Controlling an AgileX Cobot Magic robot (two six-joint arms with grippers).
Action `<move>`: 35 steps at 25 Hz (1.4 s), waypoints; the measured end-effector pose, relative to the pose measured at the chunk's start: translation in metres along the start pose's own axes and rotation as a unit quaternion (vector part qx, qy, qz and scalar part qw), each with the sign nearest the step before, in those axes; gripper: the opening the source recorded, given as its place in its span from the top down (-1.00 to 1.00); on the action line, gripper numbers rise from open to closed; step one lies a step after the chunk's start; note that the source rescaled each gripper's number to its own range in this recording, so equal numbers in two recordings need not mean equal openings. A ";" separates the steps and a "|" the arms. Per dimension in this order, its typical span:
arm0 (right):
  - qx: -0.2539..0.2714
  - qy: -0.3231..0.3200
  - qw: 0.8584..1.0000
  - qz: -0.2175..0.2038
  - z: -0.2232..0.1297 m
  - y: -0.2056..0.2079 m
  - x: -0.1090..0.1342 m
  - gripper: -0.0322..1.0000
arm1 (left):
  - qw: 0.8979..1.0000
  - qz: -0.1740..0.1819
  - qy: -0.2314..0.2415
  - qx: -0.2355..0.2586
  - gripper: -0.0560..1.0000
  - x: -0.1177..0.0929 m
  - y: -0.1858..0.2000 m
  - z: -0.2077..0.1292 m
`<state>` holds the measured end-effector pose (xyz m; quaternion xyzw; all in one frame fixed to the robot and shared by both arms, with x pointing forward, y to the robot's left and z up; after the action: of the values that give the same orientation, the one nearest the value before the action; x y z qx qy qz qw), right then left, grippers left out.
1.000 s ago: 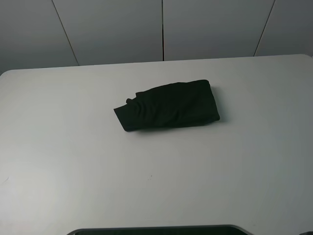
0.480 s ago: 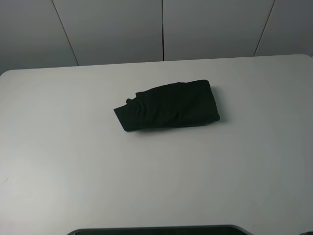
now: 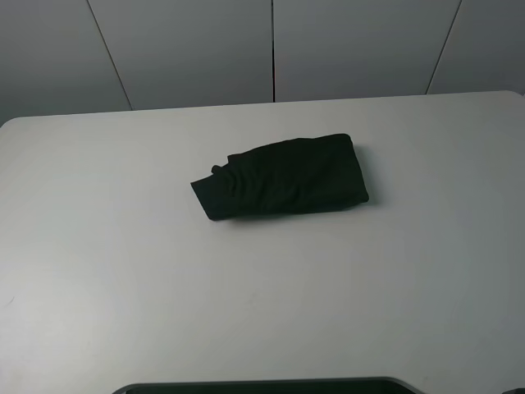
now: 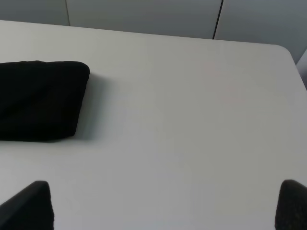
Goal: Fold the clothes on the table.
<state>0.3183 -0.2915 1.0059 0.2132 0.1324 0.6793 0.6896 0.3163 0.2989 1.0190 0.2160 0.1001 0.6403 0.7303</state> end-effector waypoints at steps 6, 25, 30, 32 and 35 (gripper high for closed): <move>-0.003 -0.010 1.000 -0.009 0.001 0.000 -0.003 -1.00 | 0.999 -0.039 -0.031 0.005 -1.00 -0.011 -0.009 -0.006; -0.003 -0.015 1.000 -0.013 0.001 0.000 -0.005 -1.00 | 0.996 -0.071 -0.051 0.000 -1.00 -0.017 -0.009 -0.006; -0.003 -0.015 1.000 -0.013 0.001 0.000 -0.005 -1.00 | 0.996 -0.071 -0.051 0.000 -1.00 -0.017 -0.009 -0.006; -0.003 -0.015 1.000 -0.013 0.001 0.000 -0.005 -1.00 | 0.996 -0.071 -0.051 0.000 -1.00 -0.017 -0.009 -0.006; -0.003 -0.015 1.000 -0.013 0.001 0.000 -0.005 -1.00 | 0.996 -0.071 -0.051 0.000 -1.00 -0.017 -0.009 -0.006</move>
<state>0.3186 -0.2964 1.0063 0.2196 0.1227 0.6678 0.7006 0.3185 0.2826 1.0073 0.2413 0.0777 0.5750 0.7779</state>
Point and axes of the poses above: a point on each arm's last joint axis where the gripper is mounted, y pointing back along that axis away from the gripper, x along the wrist's bending axis when the last joint is at zero, z = x × y, the point moved 10 cm from there along -y, pointing out along that axis toward the gripper, and after that the axes turned 12 degrees about -y, right-handed, at the moved point
